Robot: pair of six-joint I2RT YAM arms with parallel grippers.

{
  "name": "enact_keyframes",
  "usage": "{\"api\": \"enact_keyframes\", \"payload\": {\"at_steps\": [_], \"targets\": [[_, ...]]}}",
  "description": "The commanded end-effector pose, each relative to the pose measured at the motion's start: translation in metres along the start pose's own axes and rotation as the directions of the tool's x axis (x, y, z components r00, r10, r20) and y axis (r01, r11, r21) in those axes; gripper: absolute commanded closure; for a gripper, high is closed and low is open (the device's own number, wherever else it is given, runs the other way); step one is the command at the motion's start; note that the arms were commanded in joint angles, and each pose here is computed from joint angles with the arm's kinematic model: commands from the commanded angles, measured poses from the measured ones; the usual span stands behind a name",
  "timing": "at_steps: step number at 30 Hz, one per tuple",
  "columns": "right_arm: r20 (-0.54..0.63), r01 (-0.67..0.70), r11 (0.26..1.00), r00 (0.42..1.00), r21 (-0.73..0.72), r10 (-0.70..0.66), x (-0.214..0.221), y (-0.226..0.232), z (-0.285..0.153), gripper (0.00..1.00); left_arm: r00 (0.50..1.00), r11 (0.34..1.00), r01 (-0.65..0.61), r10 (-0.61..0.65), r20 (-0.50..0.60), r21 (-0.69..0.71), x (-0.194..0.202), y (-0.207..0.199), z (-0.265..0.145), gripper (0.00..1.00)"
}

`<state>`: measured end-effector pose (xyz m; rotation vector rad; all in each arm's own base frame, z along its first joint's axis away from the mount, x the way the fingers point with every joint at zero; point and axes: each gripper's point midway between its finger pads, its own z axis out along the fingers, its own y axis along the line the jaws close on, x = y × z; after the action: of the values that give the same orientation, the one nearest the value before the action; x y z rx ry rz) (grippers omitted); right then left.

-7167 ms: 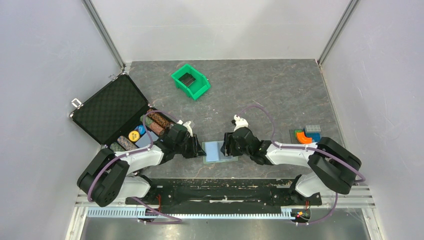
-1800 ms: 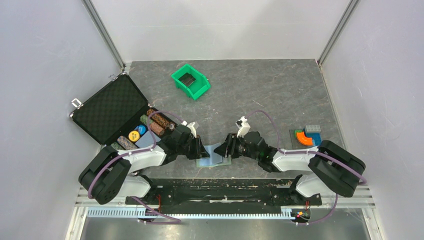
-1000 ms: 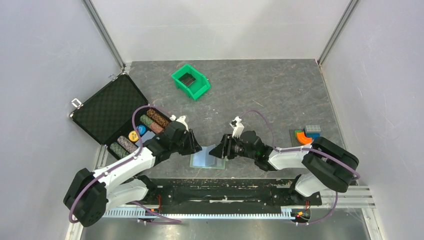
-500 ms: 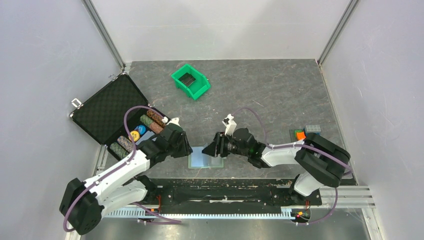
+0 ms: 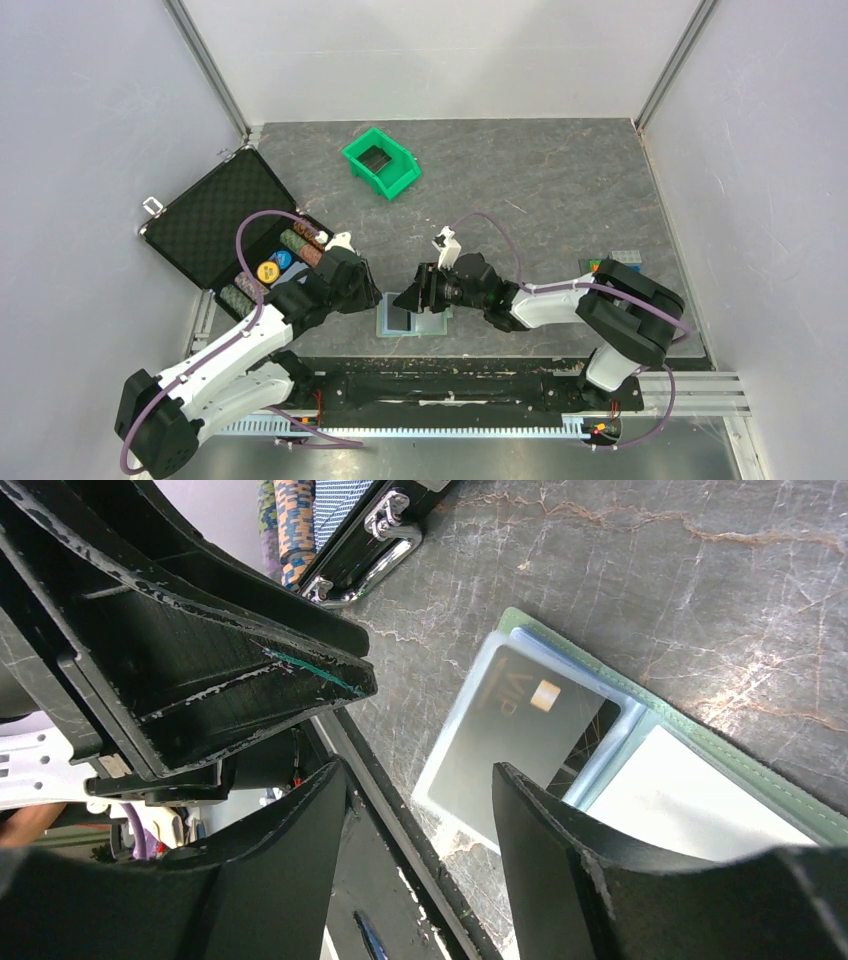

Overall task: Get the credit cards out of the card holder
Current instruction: Remove the credit card from the card holder.

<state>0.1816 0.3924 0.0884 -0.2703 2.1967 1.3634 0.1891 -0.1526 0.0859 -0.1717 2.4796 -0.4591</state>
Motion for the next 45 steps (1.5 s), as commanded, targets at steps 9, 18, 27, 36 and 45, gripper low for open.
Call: {"api": "enact_keyframes", "payload": {"at_steps": [9, 18, 27, 36, 45], "targets": [[-0.011, 0.072, 0.996, 0.997, 0.047, -0.072, -0.005, -0.001, 0.004, 0.41, 1.000, 0.999, -0.003, 0.004, -0.010, 0.050, 0.000, -0.010, 0.006, 0.52], [-0.019, 0.099, 0.989, 0.995, 0.113, -0.097, 0.000, -0.026, -0.005, 0.71, 0.993, 0.998, 0.009, -0.002, -0.119, 0.063, 0.030, -0.009, 0.038, 0.62], [-0.040, 0.087, 0.991, 0.996, 0.102, -0.083, 0.007, -0.037, 0.002, 0.72, 0.991, 1.000, -0.017, 0.015, -0.133, -0.015, 0.039, 0.010, 0.046, 0.69], [-0.058, 0.066, 0.993, 0.996, 0.101, -0.060, 0.014, -0.044, 0.006, 0.70, 0.987, 1.000, -0.012, 0.012, -0.160, -0.001, 0.048, 0.011, 0.052, 0.73], [-0.068, 0.048, 0.992, 0.997, 0.121, -0.040, 0.019, -0.054, 0.009, 0.72, 0.985, 1.000, -0.010, 0.011, -0.170, 0.006, 0.053, 0.011, 0.052, 0.75]]}}
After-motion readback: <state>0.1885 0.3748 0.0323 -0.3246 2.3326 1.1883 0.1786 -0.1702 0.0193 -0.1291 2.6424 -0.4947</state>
